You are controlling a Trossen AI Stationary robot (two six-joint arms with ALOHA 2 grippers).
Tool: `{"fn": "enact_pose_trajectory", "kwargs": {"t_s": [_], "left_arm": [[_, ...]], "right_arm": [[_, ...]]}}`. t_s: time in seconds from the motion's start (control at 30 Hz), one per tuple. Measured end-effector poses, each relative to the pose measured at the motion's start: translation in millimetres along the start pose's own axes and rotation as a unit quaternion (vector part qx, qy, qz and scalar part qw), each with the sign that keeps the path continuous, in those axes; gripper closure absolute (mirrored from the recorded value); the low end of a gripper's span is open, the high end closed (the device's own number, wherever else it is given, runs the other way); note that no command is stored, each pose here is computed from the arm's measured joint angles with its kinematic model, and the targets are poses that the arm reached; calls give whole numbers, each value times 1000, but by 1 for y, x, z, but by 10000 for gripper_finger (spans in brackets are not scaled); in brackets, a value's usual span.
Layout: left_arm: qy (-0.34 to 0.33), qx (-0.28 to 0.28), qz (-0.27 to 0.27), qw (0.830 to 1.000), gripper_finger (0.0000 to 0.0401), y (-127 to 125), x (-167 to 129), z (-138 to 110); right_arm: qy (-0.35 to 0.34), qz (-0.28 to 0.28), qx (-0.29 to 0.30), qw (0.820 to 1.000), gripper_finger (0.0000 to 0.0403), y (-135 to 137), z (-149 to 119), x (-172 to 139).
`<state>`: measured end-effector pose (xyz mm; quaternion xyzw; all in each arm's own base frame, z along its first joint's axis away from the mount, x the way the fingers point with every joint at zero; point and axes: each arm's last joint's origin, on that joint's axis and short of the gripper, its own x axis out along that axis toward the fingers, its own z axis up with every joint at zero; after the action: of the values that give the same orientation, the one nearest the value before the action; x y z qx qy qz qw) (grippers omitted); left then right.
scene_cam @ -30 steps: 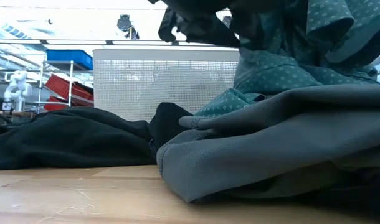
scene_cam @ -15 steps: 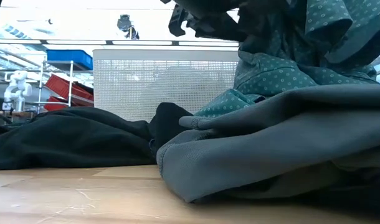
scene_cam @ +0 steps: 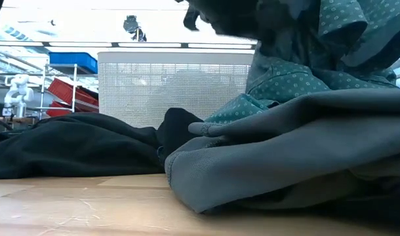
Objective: Sort clothes
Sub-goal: Put the green shirt into the white bin
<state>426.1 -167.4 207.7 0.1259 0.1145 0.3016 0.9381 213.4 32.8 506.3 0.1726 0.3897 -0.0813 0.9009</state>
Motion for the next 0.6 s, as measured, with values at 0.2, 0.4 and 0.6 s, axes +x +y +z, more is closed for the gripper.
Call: {"fn": "enact_pose_trajectory", "kwargs": {"t_s": [0.2,0.4,0.6], "left_arm": [[-20,59,53,997,394,20,-30,40],[-38,86,84,992,396,57,-69,91],[-44,89,110,989,397,102,-101,130]], "right_arm": [[-1,-1,-5,1000,403,0,0,0],[-13,-7,-38,999,403,0,2,0],[-79,-19,-98,992,403,4,13,-1]]}}
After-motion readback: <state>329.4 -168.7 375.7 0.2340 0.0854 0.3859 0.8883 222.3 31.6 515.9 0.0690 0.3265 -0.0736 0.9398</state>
